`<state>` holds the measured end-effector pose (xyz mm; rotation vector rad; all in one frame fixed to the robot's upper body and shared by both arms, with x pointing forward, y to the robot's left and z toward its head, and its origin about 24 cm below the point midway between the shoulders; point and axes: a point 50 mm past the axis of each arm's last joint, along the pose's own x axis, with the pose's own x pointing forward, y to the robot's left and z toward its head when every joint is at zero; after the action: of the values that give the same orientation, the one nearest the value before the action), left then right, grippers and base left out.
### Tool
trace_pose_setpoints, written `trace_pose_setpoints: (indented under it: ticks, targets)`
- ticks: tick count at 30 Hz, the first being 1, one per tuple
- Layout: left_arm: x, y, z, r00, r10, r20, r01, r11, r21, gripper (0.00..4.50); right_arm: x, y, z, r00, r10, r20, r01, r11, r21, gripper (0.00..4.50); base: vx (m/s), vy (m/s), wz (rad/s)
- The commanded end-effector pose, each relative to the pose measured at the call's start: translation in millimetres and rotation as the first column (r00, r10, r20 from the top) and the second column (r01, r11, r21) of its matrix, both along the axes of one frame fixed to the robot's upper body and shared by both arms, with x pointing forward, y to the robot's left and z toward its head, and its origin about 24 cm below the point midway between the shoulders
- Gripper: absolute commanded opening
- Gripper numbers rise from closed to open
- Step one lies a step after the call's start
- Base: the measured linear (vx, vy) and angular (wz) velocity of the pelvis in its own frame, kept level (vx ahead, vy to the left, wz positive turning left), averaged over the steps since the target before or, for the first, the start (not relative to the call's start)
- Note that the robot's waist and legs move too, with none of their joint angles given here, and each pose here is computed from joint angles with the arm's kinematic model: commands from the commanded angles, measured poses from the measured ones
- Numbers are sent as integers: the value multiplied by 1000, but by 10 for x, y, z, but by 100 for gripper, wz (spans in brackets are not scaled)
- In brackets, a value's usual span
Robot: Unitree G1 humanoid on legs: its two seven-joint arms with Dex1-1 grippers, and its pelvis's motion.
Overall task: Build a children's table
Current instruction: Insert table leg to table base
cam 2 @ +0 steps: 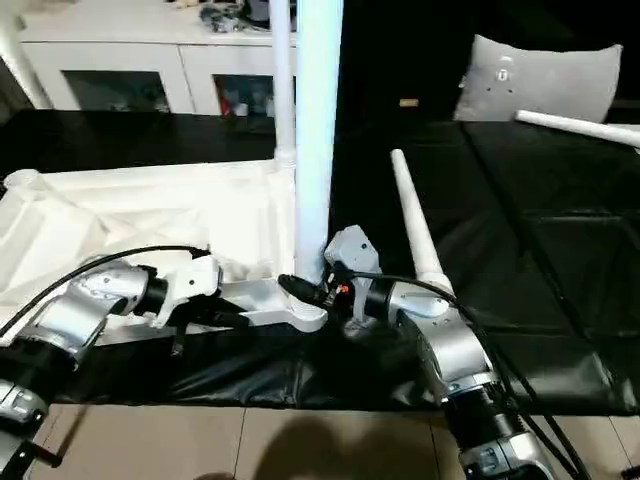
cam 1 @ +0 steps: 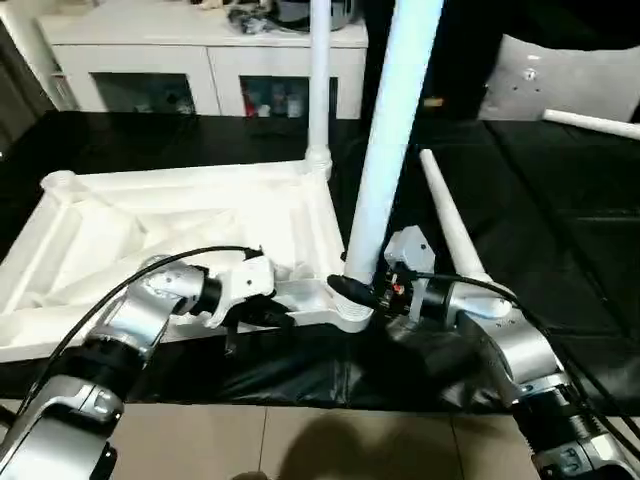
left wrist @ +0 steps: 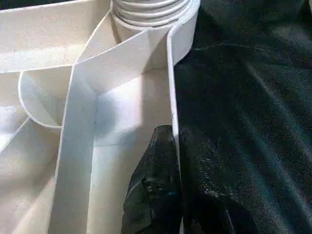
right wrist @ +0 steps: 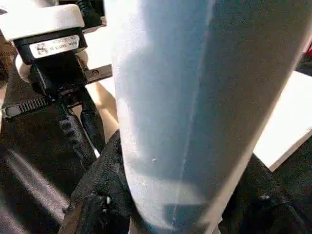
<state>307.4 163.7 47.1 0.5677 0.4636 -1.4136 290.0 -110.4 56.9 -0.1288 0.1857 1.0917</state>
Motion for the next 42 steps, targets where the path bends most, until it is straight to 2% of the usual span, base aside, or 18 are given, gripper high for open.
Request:
trace_pose_setpoints:
  ticks: [1, 8, 13, 19, 23, 24, 26, 30, 31, 35, 42]
  targets:
    - [21, -74, 52, 996, -83, 16, 82, 996, 36, 0, -212, -139, -543, 963, -48, -267, 7, 988, -154, 188, 0, 0, 0]
    - [226, -141, 202, 996, -50, 80, 48, 998, 33, 0, -246, -33, -522, 954, -7, -299, -45, 985, -166, 188, 0, 0, 0]
    - [248, -102, 212, 996, -38, 82, 35, 999, 31, 0, -260, -27, -526, 954, -17, -299, -38, 984, -175, 188, 0, 0, 0]
    - [126, 40, 144, 998, 43, 46, -42, 999, -26, 0, -263, 0, -565, 951, -109, -288, 52, 978, -200, 188, 0, 0, 0]
    - [-119, 102, 101, 989, 148, 13, -146, 984, -98, 0, -266, 23, -611, 943, -194, -270, 138, 968, -211, 188, 0, 0, 0]
    - [-247, 71, 76, 981, 193, 2, -192, 975, -111, 0, -239, 30, -612, 939, -225, -261, 172, 962, -211, 188, 0, 0, 0]
    - [-376, 24, 61, 972, 233, -3, -232, 965, -120, 0, -211, 38, -610, 934, -254, -252, 203, 956, -211, 188, 0, 0, 0]
    - [-562, -146, 87, 948, 319, -5, -315, 936, -159, 0, -162, 64, -597, 927, -287, -240, 238, 947, -215, 188, 0, 0, 0]
    - [-628, -279, 129, 934, 356, -7, -351, 917, -190, 0, -145, 87, -583, 927, -290, -240, 242, 948, -208, 188, 0, 0, 0]
    - [-677, -424, 128, 926, 377, -14, -373, 909, -187, 0, -137, 124, -572, 931, -279, -236, 234, 951, -202, 188, 0, 0, 0]
    - [-682, -439, 126, 920, 392, 8, -387, 910, -145, 0, -130, 142, -581, 928, -281, -244, 238, 952, -190, 188, 0, 0, 0]
